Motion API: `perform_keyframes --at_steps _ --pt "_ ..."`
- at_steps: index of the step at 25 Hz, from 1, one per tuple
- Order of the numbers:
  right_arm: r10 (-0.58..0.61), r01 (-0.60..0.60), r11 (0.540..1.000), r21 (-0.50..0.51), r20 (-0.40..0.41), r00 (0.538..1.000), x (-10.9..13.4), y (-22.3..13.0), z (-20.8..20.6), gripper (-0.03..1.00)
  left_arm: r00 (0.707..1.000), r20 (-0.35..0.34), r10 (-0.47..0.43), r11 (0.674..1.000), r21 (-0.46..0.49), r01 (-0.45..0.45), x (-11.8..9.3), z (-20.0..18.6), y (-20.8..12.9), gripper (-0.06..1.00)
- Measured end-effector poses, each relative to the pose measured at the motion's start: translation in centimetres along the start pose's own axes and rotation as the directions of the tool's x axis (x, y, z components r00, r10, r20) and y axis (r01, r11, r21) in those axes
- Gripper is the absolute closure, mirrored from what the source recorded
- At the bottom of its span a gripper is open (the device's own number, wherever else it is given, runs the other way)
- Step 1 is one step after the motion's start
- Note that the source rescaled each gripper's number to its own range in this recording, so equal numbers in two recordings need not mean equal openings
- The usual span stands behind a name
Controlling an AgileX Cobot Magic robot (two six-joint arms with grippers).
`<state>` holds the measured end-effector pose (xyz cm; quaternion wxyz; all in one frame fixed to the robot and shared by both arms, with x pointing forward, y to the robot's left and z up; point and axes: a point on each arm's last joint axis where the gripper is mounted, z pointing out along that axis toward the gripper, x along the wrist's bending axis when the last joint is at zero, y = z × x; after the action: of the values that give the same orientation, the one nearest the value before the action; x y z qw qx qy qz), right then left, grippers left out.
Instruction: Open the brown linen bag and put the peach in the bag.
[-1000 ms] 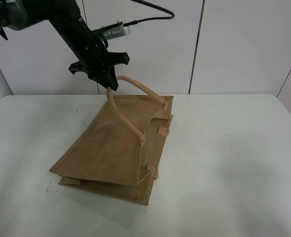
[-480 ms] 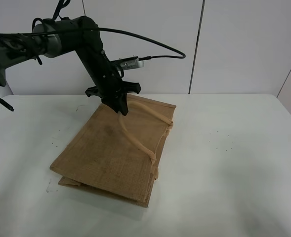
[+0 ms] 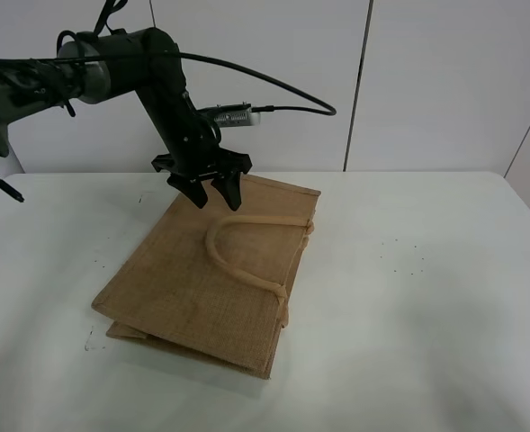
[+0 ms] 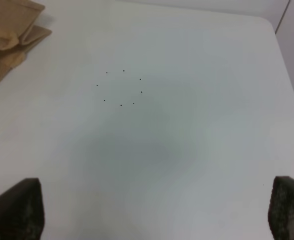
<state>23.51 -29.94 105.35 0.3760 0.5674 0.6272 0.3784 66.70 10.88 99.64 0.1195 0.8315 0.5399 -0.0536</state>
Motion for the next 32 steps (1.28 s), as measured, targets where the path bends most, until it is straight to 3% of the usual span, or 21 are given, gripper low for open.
perform_keyframes --at_steps 4,6,12,17,24,32 --pt "0.000 0.000 1.000 0.000 0.000 1.000 0.0 0.0 0.0 -0.03 0.985 -0.172 -0.019 1.000 -0.001 0.019 2.4 -0.7 -0.1 0.09" --pt "0.000 0.000 1.000 0.000 0.000 1.000 0.0 0.0 0.0 -0.03 0.975 -0.214 -0.059 0.998 -0.009 0.059 4.2 -1.1 -0.2 0.09" --pt "0.000 0.000 1.000 0.000 0.000 1.000 0.0 0.0 0.0 -0.03 0.940 -0.241 -0.241 0.971 -0.052 0.235 11.2 -2.9 -1.4 0.09" --pt "0.000 0.000 1.000 0.000 0.000 1.000 0.0 0.0 0.0 -0.03 0.907 -0.207 -0.367 0.930 -0.084 0.358 15.6 -4.1 -2.7 0.09" --pt "0.000 0.000 1.000 0.000 0.000 1.000 0.0 0.0 0.0 -0.03 0.904 -0.201 -0.377 0.926 -0.110 0.362 14.0 -7.9 -5.3 0.09" --pt "0.000 0.000 1.000 0.000 0.000 1.000 0.0 0.0 0.0 -0.03 0.897 -0.208 -0.391 0.920 -0.042 0.391 9.5 -11.2 -15.0 0.09"
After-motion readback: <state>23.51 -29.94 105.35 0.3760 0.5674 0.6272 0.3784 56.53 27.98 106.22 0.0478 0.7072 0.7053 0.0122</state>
